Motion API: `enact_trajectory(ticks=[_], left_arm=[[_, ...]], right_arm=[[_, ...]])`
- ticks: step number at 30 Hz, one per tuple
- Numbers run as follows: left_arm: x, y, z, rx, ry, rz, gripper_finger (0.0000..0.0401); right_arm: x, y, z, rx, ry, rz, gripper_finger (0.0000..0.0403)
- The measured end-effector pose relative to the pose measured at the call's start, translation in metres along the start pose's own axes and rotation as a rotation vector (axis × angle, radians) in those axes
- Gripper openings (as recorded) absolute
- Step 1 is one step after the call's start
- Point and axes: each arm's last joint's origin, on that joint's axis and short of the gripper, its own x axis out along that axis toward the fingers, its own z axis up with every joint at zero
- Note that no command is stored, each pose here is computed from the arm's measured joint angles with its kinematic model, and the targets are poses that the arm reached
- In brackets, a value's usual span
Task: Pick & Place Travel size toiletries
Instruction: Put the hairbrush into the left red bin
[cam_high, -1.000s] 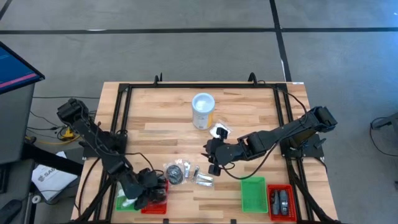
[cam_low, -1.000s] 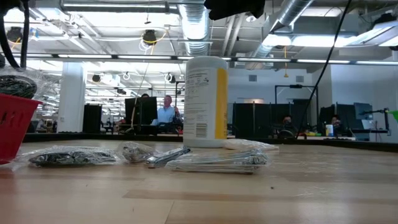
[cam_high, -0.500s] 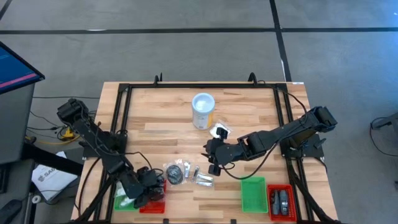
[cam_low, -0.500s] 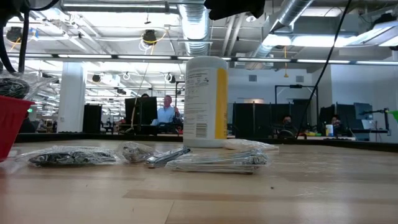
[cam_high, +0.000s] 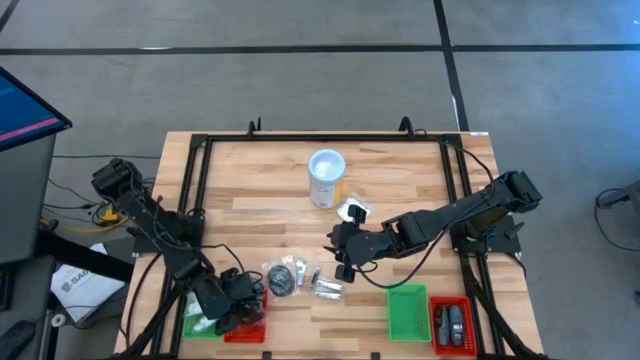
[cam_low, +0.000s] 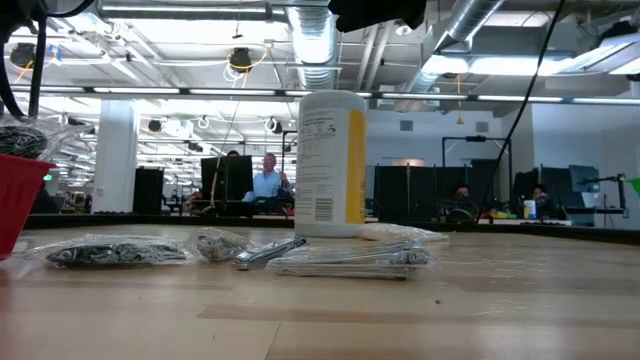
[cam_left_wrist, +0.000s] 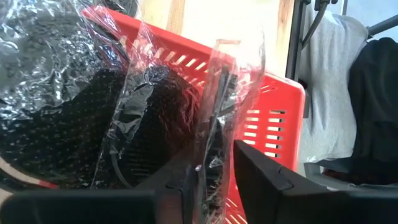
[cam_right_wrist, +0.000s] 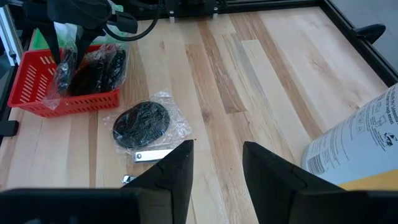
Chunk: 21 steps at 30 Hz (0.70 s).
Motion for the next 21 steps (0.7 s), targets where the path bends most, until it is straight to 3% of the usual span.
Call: enact_trajectory(ticks=[7,14,21], left_arm=[[-0.002,-0.001,0.001,-0.001,-0.004,-0.009,0.0126],[-0.027,-0.004,0.007,0.043,-0.071,-0.093,0.0154],[-0.036,-0.003,0.010,0.048,-0.129,-0.092,0.0171]], right_arm=[[0.000,0.000,0.000,0.000,0.000,0.000,0.0129],[0.000,0.000,0.000,0.000,0.000,0.000,0.0129],[0.000,0.000,0.000,0.000,0.000,0.000,0.0129]])
